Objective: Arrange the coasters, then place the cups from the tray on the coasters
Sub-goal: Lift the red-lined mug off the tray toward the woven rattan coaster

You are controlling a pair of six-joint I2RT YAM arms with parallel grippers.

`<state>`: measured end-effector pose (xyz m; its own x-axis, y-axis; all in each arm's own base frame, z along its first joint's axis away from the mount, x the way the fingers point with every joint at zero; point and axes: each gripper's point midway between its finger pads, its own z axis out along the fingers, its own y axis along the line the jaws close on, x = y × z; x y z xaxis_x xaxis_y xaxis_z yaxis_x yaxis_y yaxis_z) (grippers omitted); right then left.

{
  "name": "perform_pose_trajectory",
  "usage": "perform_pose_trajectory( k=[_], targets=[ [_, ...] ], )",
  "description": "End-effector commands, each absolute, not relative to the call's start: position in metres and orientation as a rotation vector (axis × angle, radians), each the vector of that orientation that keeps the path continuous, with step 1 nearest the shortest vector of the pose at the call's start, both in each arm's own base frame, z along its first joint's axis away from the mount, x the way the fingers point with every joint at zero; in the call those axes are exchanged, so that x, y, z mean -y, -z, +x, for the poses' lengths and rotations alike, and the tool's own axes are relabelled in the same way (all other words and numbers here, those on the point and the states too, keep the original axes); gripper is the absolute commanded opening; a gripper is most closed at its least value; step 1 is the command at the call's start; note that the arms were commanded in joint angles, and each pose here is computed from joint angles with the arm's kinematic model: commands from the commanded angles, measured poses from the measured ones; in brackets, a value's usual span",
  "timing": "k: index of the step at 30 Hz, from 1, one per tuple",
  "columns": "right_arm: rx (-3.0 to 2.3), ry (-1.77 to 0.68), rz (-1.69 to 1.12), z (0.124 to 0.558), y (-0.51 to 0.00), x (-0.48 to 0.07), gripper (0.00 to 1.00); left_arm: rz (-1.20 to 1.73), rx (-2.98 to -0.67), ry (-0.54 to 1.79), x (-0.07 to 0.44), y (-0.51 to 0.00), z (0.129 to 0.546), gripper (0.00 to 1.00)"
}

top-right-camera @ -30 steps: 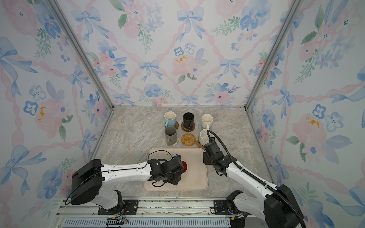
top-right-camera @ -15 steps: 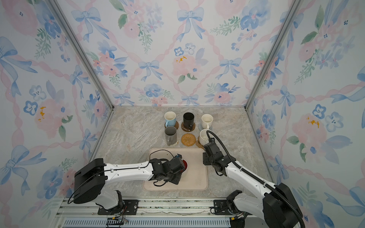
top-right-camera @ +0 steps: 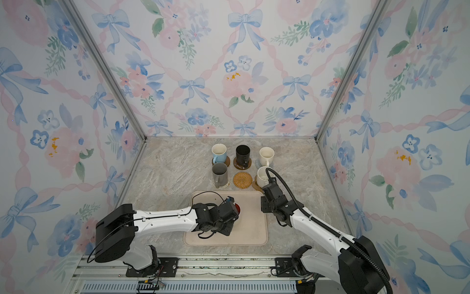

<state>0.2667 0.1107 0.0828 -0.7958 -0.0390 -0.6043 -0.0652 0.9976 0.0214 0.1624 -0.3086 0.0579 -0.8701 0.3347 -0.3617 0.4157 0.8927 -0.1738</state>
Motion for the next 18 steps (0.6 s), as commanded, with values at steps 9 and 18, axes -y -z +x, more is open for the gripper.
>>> perform_pose_trajectory(
  k=[9,18],
  targets=[
    [-2.419,-0.088,-0.034,0.292,-0.108,-0.120,0.63,0.574,-2.603,0.358,0.329,-0.091,0.198,0.00],
    [-2.326,-0.131,-0.004,0.321,-0.142,-0.128,0.63,0.581,-2.569,0.328,0.342,-0.097,0.225,0.00]
  ],
)
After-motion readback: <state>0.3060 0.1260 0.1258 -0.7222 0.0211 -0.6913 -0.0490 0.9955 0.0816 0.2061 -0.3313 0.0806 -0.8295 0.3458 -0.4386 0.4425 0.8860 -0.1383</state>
